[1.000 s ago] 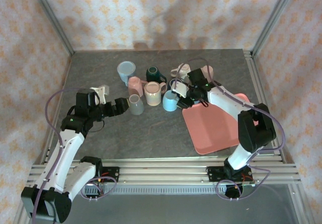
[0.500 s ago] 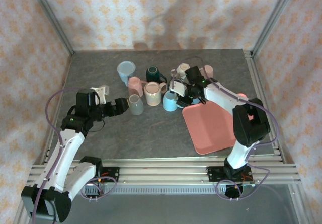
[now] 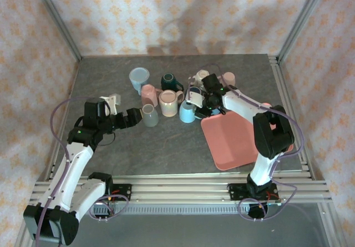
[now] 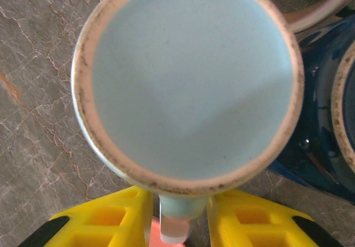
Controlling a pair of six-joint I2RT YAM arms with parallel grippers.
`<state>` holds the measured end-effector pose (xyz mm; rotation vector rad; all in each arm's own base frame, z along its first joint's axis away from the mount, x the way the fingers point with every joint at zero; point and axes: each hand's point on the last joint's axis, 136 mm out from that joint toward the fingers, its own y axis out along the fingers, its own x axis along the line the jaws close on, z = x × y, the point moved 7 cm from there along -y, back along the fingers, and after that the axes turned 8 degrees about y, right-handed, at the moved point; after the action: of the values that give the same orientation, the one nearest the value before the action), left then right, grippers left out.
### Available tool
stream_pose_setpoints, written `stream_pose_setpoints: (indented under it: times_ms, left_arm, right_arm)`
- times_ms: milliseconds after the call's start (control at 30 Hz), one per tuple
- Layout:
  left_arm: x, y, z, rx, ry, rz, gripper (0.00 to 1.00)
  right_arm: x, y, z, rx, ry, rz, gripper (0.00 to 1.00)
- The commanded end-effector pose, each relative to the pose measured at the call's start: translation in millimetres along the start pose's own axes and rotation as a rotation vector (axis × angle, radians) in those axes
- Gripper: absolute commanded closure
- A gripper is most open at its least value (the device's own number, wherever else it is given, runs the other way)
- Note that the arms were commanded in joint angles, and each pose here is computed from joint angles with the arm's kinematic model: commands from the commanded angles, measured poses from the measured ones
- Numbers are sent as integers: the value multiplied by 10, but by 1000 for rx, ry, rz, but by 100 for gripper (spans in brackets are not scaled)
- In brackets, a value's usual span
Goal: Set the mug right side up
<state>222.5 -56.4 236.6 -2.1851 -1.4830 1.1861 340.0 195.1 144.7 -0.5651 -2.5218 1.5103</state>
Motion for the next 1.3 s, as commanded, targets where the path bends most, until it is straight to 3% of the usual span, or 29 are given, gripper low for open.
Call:
stream_pose_setpoints:
  times_ms: [0, 233, 567, 1100, 1267]
  left_arm:
    - [5, 38, 61, 27, -19, 13, 3]
    - [12, 45, 65, 29, -21, 10, 3]
    - [14, 43, 65, 31, -24, 6, 5]
    - [-136, -113, -120, -12, -87, 35, 11]
    - [-269, -174, -209, -31, -139, 125, 12]
  right_arm:
    - [-8, 28, -38, 20, -24, -2, 68]
    - [-20, 73, -51, 30, -30, -11, 75]
    - [26, 3, -59, 32, -37, -27, 100]
    - [255, -644, -166, -106, 174, -5, 100]
    - [342, -1037, -315, -248, 322, -1, 100]
